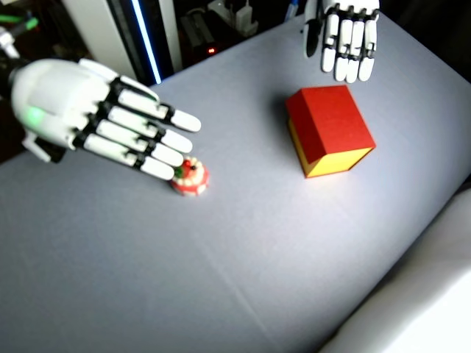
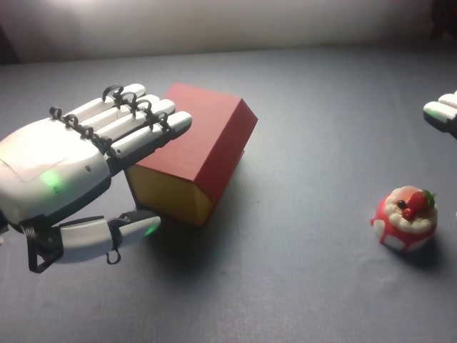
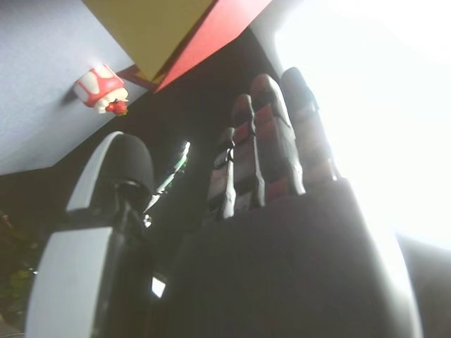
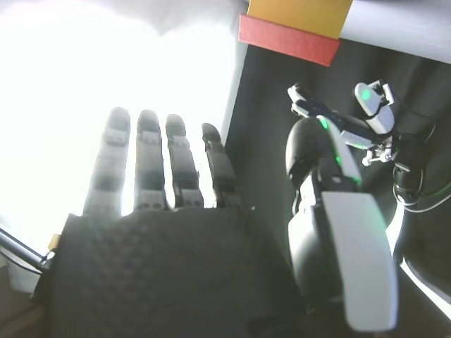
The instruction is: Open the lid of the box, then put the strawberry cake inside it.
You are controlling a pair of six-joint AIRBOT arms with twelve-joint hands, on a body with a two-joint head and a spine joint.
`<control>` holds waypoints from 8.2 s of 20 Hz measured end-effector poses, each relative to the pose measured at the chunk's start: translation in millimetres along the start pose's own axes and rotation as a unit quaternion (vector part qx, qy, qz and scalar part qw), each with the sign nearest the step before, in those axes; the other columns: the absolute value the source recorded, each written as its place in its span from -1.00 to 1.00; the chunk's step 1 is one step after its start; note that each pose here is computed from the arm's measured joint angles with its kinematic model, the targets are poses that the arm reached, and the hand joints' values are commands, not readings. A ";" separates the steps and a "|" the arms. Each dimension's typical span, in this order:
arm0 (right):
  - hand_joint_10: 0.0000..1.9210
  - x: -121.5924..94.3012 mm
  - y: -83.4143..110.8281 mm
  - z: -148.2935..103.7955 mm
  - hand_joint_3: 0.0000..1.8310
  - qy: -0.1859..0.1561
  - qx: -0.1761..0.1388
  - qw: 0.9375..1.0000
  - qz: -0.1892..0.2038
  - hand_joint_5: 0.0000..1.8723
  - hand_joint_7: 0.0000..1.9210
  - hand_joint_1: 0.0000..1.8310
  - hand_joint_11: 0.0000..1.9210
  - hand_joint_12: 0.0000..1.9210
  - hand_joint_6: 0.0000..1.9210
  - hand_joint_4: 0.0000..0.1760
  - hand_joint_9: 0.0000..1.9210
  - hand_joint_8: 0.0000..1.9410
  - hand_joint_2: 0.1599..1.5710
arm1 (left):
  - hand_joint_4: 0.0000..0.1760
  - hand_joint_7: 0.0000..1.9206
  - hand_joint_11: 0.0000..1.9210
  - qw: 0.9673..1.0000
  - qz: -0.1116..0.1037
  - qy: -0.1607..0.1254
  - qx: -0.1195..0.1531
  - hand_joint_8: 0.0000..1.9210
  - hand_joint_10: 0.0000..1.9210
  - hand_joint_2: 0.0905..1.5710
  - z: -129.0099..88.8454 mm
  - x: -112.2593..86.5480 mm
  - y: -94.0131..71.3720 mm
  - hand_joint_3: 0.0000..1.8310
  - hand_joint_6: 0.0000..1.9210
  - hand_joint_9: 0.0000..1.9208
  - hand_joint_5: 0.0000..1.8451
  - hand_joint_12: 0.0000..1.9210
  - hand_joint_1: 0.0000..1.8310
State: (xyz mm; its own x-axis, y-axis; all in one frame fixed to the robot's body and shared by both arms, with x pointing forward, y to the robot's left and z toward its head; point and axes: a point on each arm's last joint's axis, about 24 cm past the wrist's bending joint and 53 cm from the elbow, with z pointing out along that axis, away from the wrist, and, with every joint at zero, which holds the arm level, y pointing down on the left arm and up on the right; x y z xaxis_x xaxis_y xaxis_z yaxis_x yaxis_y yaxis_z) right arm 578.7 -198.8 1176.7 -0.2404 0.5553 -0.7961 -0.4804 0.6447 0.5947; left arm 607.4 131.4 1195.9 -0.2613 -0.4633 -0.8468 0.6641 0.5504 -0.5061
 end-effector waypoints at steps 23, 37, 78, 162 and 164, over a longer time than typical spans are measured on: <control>-1.00 4.6 -9.0 -2.4 -1.00 0.003 0.013 1.000 0.014 -1.00 -1.00 -0.43 -1.00 -1.00 -1.00 -1.00 -1.00 -1.00 0.60 | 0.94 -1.00 -1.00 0.998 -0.054 -0.003 -0.025 -1.00 -1.00 0.45 58.0 24.9 21.4 -1.00 -1.00 -1.00 -1.00 -1.00 -0.10; -1.00 6.9 -11.3 -3.5 -1.00 0.005 0.017 1.000 0.021 -1.00 -1.00 -0.44 -1.00 -1.00 -1.00 -1.00 -1.00 -1.00 0.63 | 0.91 -1.00 -1.00 0.996 -0.077 -0.022 -0.033 -1.00 -1.00 0.50 72.5 21.6 25.5 -0.98 -1.00 -1.00 -1.00 -1.00 -0.10; -1.00 9.8 -17.8 -6.5 -1.00 0.003 0.029 0.999 0.031 -1.00 -1.00 -0.37 -1.00 -1.00 -1.00 -1.00 -1.00 -1.00 0.64 | 0.83 -1.00 -1.00 0.936 -0.144 -0.280 -0.159 -1.00 -1.00 0.74 -26.4 -102.4 132.4 -1.00 -1.00 -1.00 -1.00 -1.00 -0.31; 0.44 70.4 139.7 291.0 -1.00 0.089 -0.117 0.989 0.007 -0.34 -0.41 0.17 -0.70 0.85 0.56 -0.88 -0.52 0.70 0.67 | -1.00 -0.68 -1.00 0.978 -0.071 0.190 0.048 -0.98 -0.97 0.85 8.1 91.9 -12.9 -1.00 -0.99 -0.79 -0.68 -0.56 -0.54; -0.22 73.1 141.3 291.1 -1.00 0.091 -0.119 0.989 0.005 -0.58 -0.46 0.19 -0.74 0.40 -0.03 -1.00 -0.46 -0.30 0.56 | -1.00 -0.69 -1.00 0.978 -0.071 0.190 0.048 -0.99 -0.97 0.86 8.7 93.0 -12.0 -1.00 -0.99 -0.78 -0.66 -0.57 -0.54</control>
State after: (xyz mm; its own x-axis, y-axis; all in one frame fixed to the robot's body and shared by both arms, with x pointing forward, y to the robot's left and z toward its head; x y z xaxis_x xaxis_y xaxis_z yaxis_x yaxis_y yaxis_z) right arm 738.8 85.8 1235.0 -0.3837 0.4421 -0.8107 -0.6567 0.4866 0.5762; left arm 581.2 75.7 1124.6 -0.5858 -0.2285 -0.7776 0.6593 0.4236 -0.6212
